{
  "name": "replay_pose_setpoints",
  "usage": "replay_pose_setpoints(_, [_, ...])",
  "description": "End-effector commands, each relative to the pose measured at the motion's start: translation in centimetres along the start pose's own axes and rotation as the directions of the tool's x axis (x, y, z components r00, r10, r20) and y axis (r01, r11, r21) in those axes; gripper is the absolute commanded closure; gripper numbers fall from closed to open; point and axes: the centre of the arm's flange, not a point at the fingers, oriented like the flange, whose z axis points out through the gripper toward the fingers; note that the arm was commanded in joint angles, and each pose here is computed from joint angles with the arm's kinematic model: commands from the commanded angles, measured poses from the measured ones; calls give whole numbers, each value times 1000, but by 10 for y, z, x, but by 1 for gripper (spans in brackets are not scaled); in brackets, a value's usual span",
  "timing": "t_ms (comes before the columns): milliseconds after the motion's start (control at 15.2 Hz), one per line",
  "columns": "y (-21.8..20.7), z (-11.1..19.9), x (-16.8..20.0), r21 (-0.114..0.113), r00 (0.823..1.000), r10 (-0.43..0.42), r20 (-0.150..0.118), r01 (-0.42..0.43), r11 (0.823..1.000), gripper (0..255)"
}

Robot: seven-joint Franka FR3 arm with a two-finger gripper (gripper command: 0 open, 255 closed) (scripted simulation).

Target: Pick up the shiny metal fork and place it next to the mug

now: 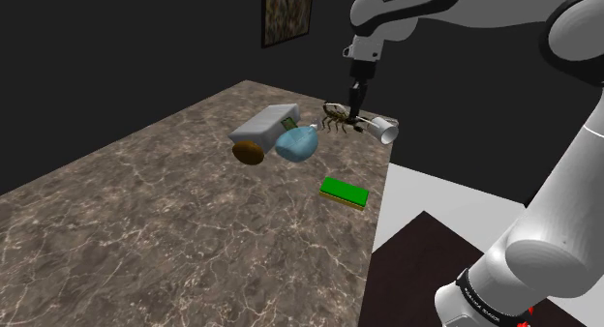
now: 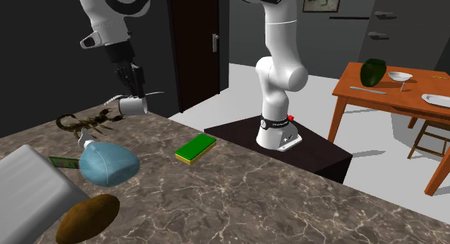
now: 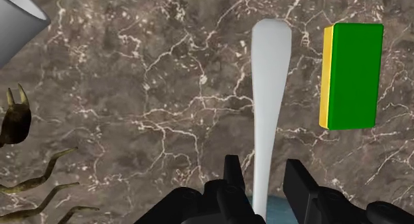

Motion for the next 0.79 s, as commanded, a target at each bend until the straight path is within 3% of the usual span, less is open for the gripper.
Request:
replay_pose_setpoints(0, [4,7,2,0,1000,-1,0,1,1000,255])
replay_pose_setpoints(726, [16,64,8,0,1000,-1,0,1,1000,255])
